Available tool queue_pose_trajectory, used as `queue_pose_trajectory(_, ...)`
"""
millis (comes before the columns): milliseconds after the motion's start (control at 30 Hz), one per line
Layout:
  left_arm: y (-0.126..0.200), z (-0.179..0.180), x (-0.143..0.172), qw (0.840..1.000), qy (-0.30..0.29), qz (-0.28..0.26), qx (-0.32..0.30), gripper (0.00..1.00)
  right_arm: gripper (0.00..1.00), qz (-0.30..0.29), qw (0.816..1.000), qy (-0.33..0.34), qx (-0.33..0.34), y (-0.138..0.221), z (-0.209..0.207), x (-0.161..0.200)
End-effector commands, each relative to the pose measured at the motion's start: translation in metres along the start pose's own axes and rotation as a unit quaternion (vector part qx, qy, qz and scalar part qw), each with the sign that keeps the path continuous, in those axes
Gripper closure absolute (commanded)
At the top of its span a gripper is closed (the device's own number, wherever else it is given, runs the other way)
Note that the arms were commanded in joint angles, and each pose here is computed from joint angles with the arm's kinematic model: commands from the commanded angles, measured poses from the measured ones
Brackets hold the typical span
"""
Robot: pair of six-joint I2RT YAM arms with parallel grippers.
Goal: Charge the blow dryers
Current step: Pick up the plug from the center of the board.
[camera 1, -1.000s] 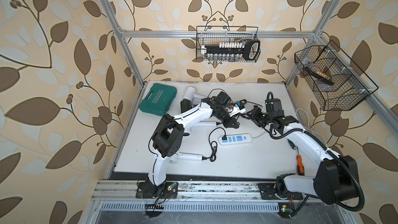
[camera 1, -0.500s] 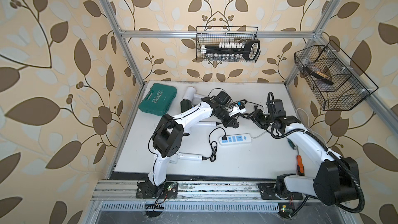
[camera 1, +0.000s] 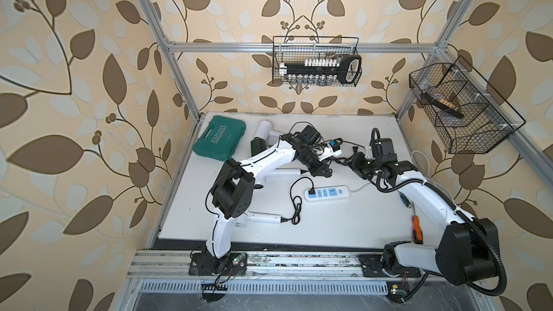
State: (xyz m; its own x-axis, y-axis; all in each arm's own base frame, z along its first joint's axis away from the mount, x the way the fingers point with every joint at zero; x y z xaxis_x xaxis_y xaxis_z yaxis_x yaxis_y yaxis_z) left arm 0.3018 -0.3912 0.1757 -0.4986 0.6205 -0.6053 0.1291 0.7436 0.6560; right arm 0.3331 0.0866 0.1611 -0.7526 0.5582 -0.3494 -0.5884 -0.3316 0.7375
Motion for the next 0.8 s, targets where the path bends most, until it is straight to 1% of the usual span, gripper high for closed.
queue_pose_trajectory(0, 0.013, -0.0101, -0.015, 1.0, -0.026, -0.017, 0.002, 1.0, 0.51, -0.009, 1.0, 0.007, -0.005, 0.0069, 0.0056, -0.0068)
queue_pose_trajectory(767, 0.0123, -0.0109, -0.011, 1.0, -0.027, -0.011, 0.006, 1.0, 0.49, -0.017, 1.0, 0.021, 0.014, 0.0014, -0.0029, -0.008)
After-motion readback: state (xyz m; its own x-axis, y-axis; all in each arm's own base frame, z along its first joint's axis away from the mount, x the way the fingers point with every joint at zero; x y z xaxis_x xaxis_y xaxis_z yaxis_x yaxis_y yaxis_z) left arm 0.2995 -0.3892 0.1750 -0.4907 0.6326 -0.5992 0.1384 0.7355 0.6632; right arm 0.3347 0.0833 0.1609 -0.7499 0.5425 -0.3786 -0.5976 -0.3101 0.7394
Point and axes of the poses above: each gripper's point midway between its finger pads, its own y axis back along the fingers, its own z axis along the line the jaws close on, x = y × z, the point moved 2 cm from there along y, back along the fingers, and after that the axes turned 4 degrees about y, right-handed, at the moved point
